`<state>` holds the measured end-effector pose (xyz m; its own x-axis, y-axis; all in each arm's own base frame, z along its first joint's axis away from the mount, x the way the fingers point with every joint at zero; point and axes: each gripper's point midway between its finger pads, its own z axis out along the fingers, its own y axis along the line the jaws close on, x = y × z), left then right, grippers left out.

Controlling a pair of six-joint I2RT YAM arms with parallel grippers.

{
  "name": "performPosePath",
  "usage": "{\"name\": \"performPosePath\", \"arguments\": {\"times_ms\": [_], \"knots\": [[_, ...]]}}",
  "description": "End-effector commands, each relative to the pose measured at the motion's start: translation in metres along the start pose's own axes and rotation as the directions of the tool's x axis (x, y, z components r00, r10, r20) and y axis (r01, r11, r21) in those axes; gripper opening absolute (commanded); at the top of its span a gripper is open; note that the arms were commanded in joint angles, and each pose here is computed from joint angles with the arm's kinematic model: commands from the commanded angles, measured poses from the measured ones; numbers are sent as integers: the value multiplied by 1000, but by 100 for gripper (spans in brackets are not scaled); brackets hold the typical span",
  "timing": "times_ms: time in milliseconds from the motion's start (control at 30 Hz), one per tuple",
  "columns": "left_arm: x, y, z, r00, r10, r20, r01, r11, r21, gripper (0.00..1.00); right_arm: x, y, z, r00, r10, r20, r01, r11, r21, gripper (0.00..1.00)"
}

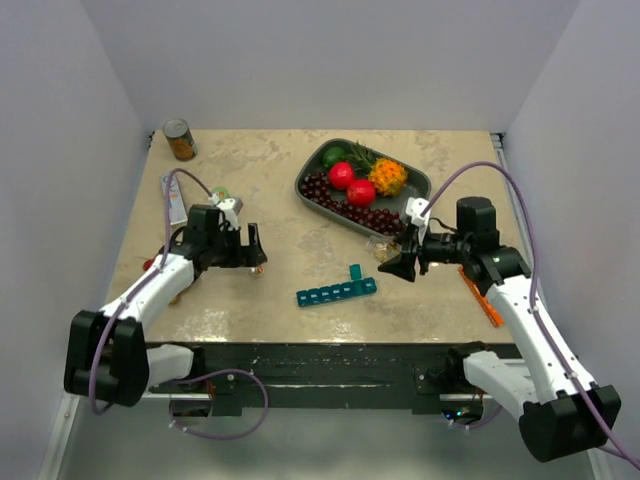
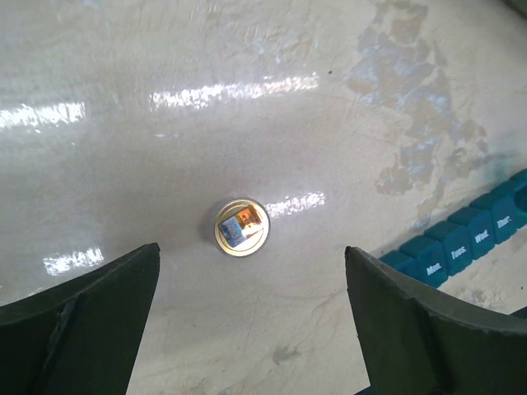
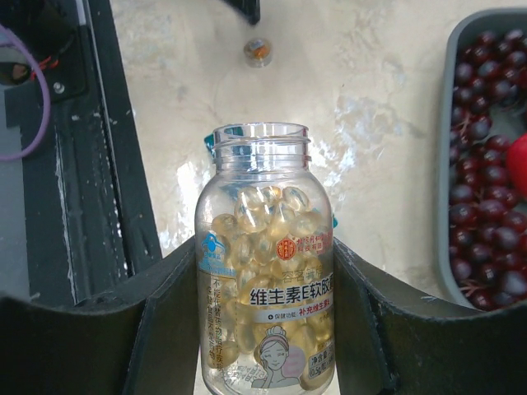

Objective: Sort the pills into containers

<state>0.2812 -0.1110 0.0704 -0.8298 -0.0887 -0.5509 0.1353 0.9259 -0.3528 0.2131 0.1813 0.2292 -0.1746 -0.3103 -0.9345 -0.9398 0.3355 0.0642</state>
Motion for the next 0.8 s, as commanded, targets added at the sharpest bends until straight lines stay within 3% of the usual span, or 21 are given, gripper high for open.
{"name": "performPosePath", "arguments": {"times_ms": [0,233,467,767], "knots": [[-32,-8,-24,983,96,155,-99,995,12,98,21,2,5,998,-67,-16,66,997,-39,6],[-52,-33,-45,951,139,276,-173,979,104,99,70,-6,16,978,-98,-187,80,992,-103,6],[-41,-56,-47,928,232,291,-301,928,221,99,101,-9,28,949,-140,-283,106,985,-133,6],[-29,-75,-41,932,253,261,-329,893,308,95,125,-20,34,920,-137,-368,102,988,-113,6]]}}
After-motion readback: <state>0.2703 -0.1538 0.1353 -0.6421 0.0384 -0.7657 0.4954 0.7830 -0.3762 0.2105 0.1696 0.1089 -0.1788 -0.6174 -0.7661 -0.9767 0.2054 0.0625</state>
